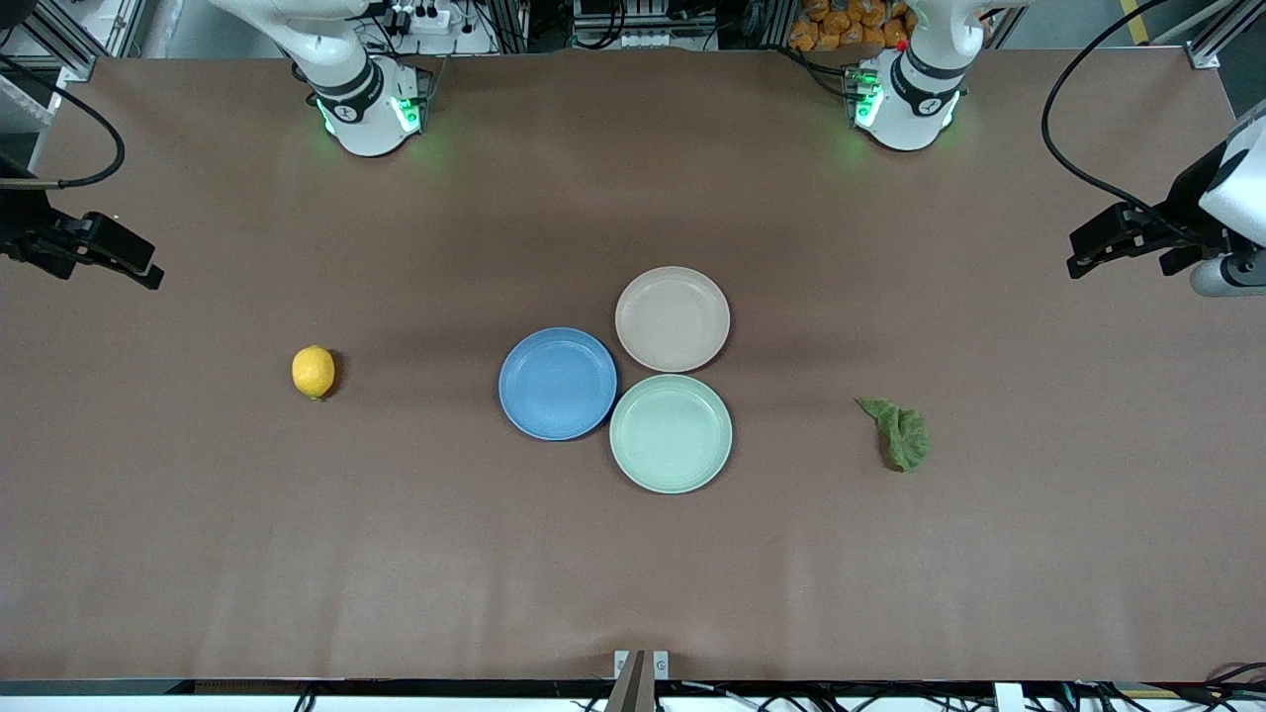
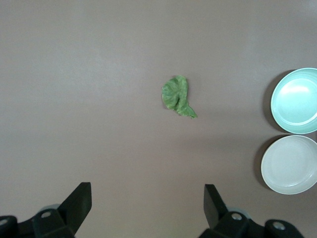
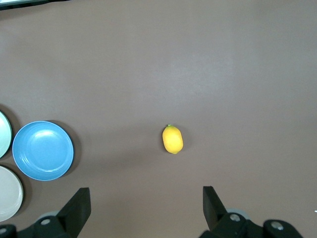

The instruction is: Place lemon and lettuce in plates

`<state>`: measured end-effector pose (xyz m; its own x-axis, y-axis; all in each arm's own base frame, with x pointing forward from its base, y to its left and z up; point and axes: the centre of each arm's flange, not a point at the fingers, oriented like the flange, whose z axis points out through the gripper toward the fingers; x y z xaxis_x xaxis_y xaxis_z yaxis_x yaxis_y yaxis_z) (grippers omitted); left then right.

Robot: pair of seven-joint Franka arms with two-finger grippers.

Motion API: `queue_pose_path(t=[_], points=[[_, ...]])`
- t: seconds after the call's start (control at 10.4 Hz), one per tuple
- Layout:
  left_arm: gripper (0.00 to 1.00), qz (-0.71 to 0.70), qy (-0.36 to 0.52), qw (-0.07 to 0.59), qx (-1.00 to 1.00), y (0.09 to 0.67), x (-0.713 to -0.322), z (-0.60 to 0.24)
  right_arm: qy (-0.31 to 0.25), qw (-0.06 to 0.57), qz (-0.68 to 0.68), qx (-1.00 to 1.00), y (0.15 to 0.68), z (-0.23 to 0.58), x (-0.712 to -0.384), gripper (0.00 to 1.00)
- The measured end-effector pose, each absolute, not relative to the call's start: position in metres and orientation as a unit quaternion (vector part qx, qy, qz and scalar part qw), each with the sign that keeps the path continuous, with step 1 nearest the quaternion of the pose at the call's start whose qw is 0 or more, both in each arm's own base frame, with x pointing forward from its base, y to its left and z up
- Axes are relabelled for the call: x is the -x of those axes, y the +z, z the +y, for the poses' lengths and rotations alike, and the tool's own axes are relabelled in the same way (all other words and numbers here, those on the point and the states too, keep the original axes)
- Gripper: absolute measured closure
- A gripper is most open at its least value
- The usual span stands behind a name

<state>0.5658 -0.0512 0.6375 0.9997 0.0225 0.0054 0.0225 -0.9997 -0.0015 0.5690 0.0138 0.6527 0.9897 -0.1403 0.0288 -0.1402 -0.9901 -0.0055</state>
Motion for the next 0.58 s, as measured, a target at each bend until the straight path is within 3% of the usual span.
queue_pose_path(t=[0.58], points=[[0.00, -0.011, 0.006, 0.000, 1.000, 0.623, -0.573, -0.052, -0.015, 0.002, 0.059, 0.998, 0.653, 0.014, -0.569, 0.00]])
